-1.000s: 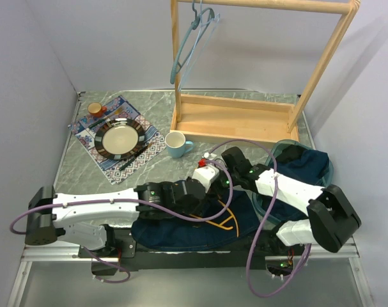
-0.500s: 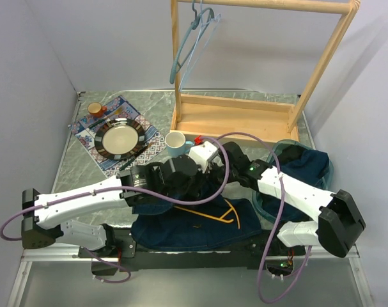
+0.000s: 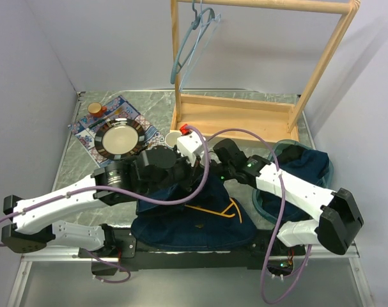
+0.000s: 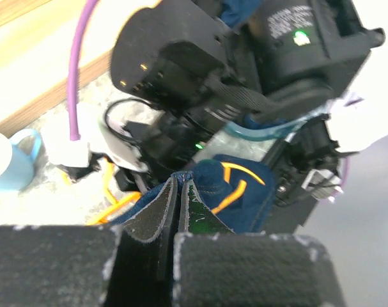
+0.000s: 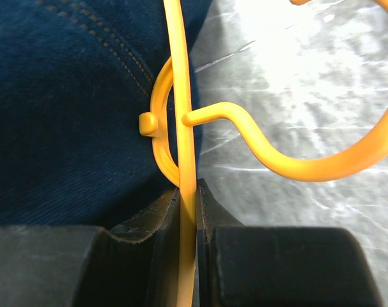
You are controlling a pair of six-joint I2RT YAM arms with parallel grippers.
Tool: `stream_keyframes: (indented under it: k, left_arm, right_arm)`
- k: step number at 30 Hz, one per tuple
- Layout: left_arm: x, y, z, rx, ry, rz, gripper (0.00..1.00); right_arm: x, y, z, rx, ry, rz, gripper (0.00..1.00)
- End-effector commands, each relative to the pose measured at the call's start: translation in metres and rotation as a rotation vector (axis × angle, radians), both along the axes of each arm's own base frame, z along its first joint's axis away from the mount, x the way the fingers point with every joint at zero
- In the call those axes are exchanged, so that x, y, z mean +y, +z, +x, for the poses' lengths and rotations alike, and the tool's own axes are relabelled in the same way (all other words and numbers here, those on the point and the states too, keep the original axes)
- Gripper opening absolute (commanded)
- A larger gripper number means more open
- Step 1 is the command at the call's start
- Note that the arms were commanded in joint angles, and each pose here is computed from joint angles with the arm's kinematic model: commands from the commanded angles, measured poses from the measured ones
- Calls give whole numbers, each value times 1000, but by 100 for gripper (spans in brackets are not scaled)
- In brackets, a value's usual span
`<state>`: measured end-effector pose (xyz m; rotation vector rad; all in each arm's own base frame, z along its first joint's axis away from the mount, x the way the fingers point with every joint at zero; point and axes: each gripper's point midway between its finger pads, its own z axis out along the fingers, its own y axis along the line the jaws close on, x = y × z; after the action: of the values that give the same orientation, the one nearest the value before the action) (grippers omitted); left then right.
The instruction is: Place the skirt on the hanger
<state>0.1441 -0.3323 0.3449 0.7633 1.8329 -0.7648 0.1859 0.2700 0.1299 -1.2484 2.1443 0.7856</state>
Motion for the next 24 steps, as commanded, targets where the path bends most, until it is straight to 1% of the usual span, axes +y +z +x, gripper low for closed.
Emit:
stream_keyframes:
  k: [1,6,7,11,13,17,20,21,23,24]
  left_arm:
    - [-2,53,-26,-3,-136,-195,1]
    - [3,41,-60,108,-268,-241,1]
    - [4,30,-66,131,-287,-232,1]
    - [9,30,-93,196,-403,-308,1]
    - [4,15,-99,239,-429,-296,1]
    - [-21,-15,-112,318,-521,-275,1]
    - [-30,-33,-136,389,-639,-241,1]
    - [-28,-37,-148,414,-698,-227,1]
    - [-25,-43,-163,459,-757,-216,1]
    - [-22,-50,-169,487,-786,-202,1]
  right_arm:
    - [1,25,27,-131,-20,-20,0]
    - [-14,56,53,-230,-78,-39,0]
    - [-17,65,56,-252,-68,-42,0]
    - [-25,79,63,-286,-70,-50,0]
    - [-24,87,63,-290,-71,-41,0]
    - [-24,110,69,-311,-97,-34,0]
    - [-33,132,81,-395,-141,-49,0]
    - [-36,144,82,-427,-150,-46,0]
    - [-41,156,82,-452,-159,-44,0]
    - [-43,170,80,-474,-159,-27,0]
